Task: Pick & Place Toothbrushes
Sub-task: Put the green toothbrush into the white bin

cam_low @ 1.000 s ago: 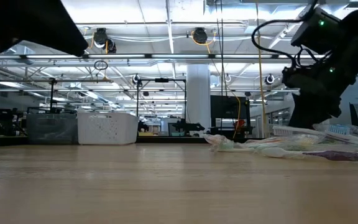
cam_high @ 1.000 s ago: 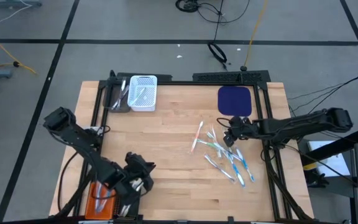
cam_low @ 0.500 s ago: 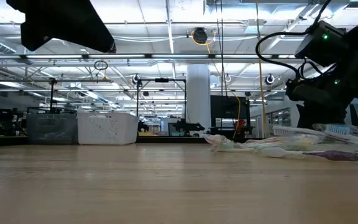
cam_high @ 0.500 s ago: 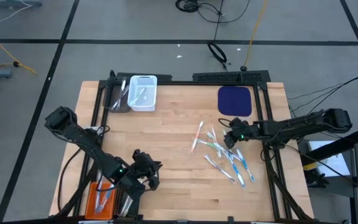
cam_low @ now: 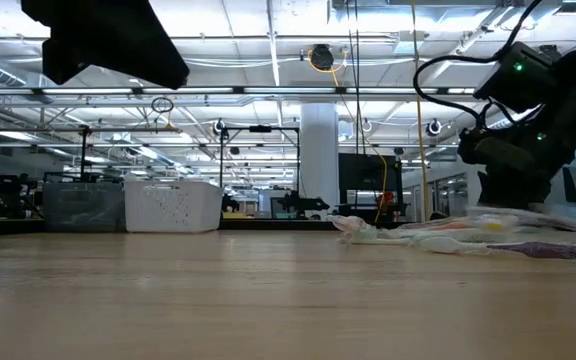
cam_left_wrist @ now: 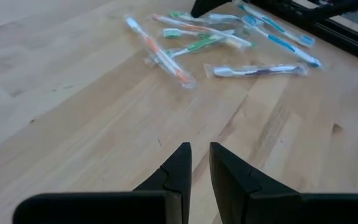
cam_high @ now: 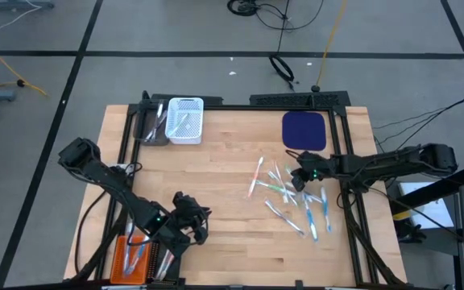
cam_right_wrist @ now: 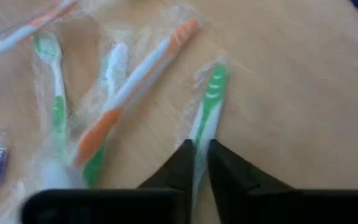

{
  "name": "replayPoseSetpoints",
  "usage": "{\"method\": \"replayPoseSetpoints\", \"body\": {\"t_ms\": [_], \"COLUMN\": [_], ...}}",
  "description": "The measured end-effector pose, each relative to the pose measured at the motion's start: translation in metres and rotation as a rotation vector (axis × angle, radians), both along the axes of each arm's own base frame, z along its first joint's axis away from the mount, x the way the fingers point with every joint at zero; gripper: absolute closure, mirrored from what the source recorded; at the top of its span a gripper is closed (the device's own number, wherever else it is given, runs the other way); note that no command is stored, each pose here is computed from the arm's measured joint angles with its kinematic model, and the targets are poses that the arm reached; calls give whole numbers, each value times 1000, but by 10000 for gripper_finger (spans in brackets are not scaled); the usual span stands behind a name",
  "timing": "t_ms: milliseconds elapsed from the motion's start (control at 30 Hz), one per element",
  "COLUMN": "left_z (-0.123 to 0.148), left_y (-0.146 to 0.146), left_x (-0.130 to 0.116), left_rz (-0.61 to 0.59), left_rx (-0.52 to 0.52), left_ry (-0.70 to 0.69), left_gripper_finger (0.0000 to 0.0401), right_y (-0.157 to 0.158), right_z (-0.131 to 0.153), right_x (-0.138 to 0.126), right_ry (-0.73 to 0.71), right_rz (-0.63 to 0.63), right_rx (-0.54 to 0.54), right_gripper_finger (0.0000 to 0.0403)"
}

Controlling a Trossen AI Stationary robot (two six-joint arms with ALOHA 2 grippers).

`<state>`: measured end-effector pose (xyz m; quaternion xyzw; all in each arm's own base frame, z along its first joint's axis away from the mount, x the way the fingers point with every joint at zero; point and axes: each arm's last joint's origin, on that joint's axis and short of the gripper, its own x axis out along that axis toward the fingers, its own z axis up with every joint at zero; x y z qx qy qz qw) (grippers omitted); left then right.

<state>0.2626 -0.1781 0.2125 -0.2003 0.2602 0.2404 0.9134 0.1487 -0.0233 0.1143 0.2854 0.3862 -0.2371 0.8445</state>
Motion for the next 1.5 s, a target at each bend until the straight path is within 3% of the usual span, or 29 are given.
{"method": "replayPoseSetpoints", "body": {"t_ms": [233,500,733,1100,1500], "left_z": [1,7,26,46,38], "left_y": [6,14,18,25,44], "left_x": [3,16,28,48,83], "left_rz": [45,43,-20,-166,-366], "left_rx": [34,64,93,94,50], "left_ry": [-25,-73,-174,-308,-423], "left_gripper_finger": [345,345,345,345,343], "right_y": [-6,0,19,48,61], "right_z": [12,51,79,108,118], "right_x": [9,38,50,49,46], "right_ry": [-51,-368,-676,-977,-1089], "right_rz": [28,138,277,413,472], "right_rx": [-61,-219,-298,-403,-455], "right_gripper_finger": [402,403,403,403,403]}}
